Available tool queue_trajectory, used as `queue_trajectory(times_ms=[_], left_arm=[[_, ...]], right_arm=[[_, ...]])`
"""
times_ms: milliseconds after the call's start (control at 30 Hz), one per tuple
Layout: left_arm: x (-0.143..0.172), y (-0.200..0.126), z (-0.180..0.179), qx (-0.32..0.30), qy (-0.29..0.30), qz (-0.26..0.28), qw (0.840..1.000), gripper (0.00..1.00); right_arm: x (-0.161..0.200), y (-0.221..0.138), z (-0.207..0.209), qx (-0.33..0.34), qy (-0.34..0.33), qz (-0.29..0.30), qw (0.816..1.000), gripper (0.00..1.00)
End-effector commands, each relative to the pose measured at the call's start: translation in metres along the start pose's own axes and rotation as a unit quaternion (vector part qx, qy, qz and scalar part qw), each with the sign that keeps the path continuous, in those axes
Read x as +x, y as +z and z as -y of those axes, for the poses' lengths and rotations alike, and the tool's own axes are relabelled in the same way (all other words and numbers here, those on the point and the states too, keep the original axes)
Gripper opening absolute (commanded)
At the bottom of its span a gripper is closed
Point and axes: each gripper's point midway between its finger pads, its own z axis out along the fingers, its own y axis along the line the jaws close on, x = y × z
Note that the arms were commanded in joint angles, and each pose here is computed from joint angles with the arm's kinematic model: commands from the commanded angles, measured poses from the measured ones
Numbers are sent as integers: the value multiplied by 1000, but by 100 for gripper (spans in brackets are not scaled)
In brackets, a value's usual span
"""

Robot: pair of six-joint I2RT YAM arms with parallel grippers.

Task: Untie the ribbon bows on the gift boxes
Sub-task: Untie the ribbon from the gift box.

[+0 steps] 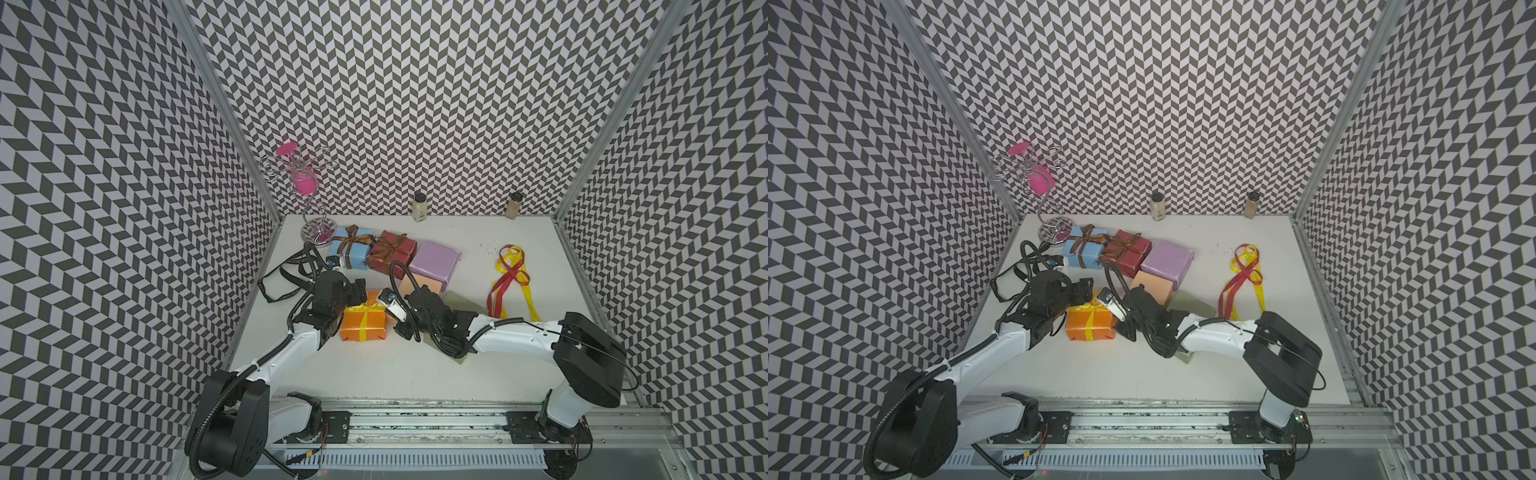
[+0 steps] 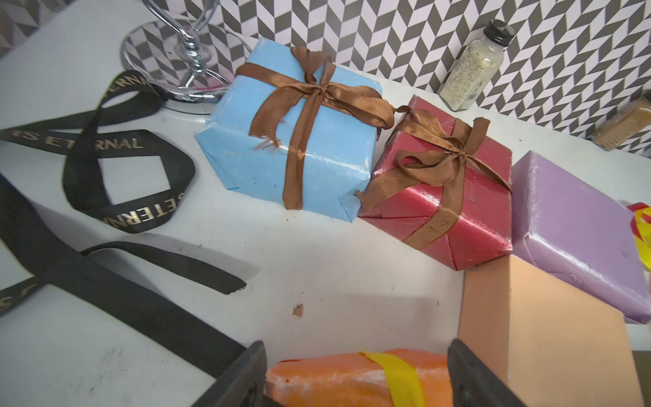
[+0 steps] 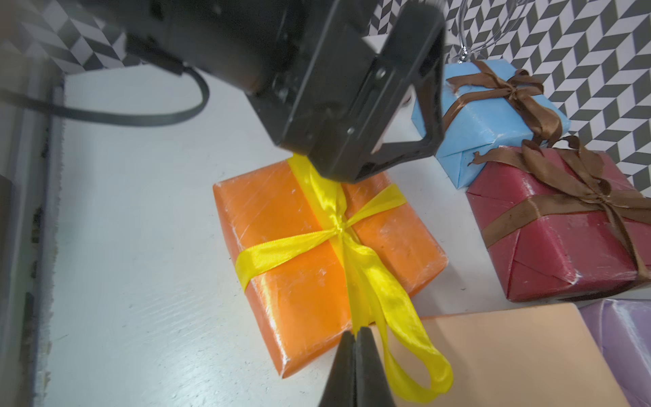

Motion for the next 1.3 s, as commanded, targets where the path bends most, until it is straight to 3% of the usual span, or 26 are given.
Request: queue_trajectory(times_ms=[0, 133, 333, 633, 933, 1267], left_arm=[[-4, -14, -7, -57, 9, 16, 998, 80], [5, -30, 6, -59, 5, 18, 998, 80], [48, -50, 37, -5, -6, 3, 1000, 80], [75, -53, 22, -35, -2, -22, 999, 79], [109, -58, 29, -5, 5, -87, 996, 76], [104, -72, 55, 66, 2, -107, 992, 77]], right_arm=[[-10, -13, 1, -16, 38, 20, 999, 0], [-12, -23, 9, -22, 62, 25, 998, 0], [-13, -37, 22, -38, 97, 46, 993, 0], [-11, -44, 36, -52, 132, 55, 988, 0], [-4, -39, 35, -65, 141, 46, 987, 0], [-4, -35, 36, -81, 151, 47, 984, 0]])
